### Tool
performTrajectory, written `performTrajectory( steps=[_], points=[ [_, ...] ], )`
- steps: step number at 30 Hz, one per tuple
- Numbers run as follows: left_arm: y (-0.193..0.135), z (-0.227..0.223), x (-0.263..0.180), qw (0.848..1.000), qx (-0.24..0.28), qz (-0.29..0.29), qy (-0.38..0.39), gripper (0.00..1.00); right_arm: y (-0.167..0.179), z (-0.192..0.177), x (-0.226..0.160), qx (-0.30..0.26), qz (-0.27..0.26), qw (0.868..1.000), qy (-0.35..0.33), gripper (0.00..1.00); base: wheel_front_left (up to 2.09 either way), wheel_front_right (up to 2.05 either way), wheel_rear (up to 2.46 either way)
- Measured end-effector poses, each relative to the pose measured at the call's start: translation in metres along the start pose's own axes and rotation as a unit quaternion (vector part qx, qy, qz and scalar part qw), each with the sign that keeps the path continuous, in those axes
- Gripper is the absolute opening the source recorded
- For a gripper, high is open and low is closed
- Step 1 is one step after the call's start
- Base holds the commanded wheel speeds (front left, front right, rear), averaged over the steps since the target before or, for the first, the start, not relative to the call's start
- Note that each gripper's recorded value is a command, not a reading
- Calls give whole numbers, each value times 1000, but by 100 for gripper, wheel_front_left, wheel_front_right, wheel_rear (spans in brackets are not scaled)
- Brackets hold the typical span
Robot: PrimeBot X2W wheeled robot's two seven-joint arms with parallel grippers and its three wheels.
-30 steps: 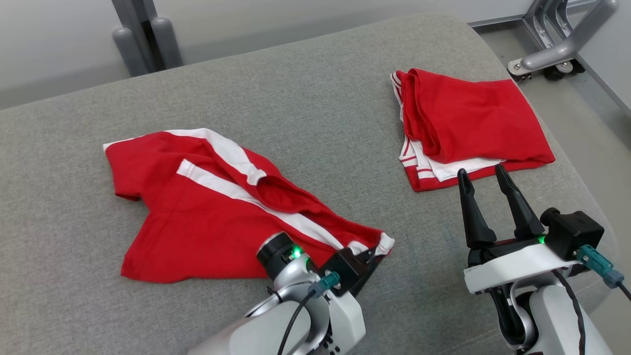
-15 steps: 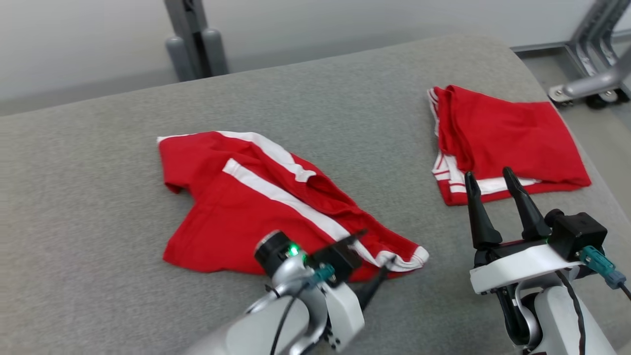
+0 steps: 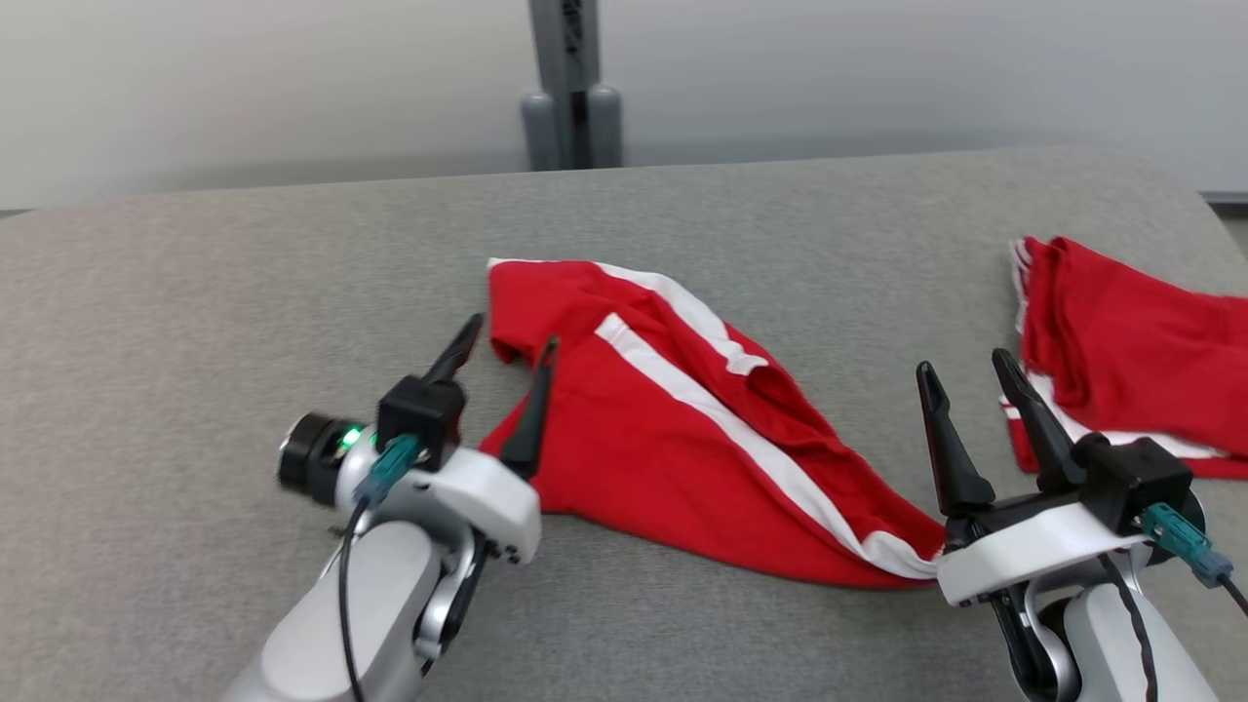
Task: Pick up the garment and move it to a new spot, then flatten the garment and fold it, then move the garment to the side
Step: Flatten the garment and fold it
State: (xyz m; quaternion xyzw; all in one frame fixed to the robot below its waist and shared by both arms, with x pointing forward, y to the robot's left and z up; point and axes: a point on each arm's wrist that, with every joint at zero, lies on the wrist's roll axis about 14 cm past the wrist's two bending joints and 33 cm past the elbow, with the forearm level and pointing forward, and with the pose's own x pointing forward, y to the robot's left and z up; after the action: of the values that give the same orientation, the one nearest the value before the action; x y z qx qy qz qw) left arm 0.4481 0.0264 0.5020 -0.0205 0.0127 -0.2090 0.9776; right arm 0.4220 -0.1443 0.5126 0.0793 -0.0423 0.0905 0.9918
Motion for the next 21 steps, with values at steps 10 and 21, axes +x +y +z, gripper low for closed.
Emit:
performTrajectory(
  steps=[10, 21],
  points=[
    [68, -31, -74, 990, -33, 139, 21, 100, 50, -28, 10, -2, 88, 995, 44, 100, 0, 0, 0],
    [86, -40, -96, 984, -31, 171, 29, 100, 87, -80, 21, 2, 156, 979, 131, 100, 0, 0, 0]
  ],
)
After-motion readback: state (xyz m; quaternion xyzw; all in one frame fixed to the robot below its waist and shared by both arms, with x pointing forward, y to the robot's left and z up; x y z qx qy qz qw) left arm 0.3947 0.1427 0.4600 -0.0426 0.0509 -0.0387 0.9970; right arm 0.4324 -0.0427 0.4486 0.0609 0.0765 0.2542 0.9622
